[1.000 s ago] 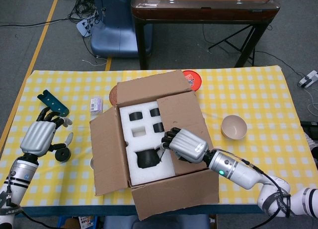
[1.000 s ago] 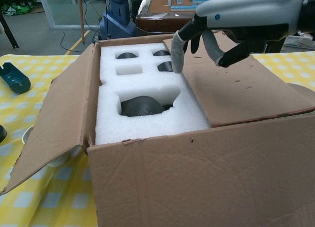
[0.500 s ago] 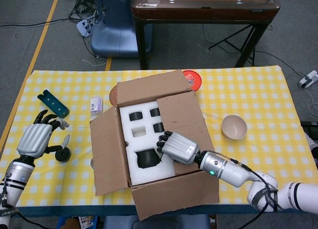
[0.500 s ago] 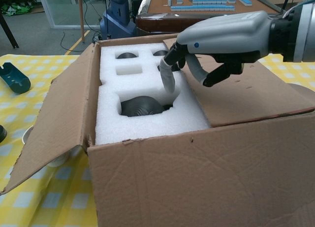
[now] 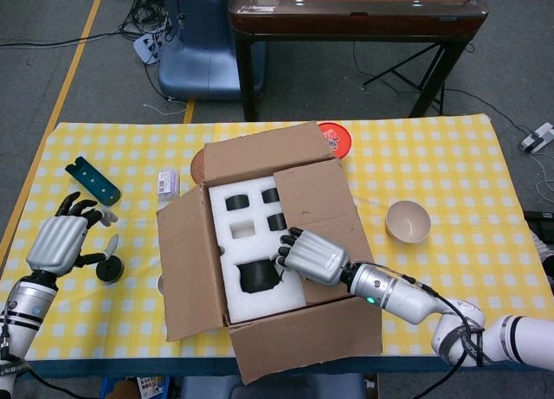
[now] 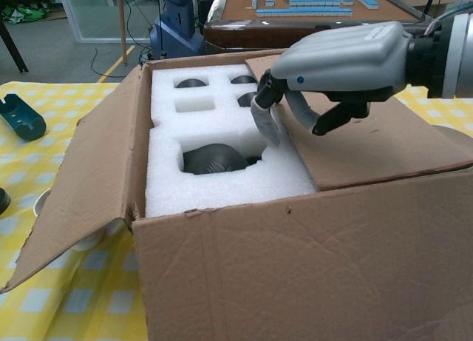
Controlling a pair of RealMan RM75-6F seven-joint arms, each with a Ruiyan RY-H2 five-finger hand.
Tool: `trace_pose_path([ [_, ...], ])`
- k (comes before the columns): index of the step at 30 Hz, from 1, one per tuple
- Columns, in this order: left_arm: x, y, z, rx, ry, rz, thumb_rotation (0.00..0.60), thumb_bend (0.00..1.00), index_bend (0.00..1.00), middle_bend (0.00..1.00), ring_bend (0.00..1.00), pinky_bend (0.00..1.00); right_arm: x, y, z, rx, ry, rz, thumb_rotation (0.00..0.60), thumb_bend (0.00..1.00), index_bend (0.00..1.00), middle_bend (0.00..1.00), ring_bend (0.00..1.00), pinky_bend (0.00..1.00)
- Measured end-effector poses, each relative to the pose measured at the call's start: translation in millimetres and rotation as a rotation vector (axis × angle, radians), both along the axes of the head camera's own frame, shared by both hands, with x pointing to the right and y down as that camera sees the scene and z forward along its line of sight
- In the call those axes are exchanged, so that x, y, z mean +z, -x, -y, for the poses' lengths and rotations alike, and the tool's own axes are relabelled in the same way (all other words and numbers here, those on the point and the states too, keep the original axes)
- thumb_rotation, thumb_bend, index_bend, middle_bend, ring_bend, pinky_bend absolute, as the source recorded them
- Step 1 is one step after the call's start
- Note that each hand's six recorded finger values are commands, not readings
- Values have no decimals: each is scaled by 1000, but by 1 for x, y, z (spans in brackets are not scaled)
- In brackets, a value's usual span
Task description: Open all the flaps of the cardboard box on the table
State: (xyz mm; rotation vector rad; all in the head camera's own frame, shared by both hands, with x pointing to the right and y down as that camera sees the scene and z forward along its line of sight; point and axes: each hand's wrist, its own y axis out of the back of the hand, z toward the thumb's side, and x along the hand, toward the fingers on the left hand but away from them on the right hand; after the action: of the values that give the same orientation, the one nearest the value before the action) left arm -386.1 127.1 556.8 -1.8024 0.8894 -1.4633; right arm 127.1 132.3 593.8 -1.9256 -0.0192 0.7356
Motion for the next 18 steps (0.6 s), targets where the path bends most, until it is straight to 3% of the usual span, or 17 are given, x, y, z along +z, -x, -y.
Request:
trace_pose_path([
  [18,1,2,8,-3,-9,2,331,444,439,401,178,0,-19,-11,19,23,-117,47,600,1000,504,524,238,242],
])
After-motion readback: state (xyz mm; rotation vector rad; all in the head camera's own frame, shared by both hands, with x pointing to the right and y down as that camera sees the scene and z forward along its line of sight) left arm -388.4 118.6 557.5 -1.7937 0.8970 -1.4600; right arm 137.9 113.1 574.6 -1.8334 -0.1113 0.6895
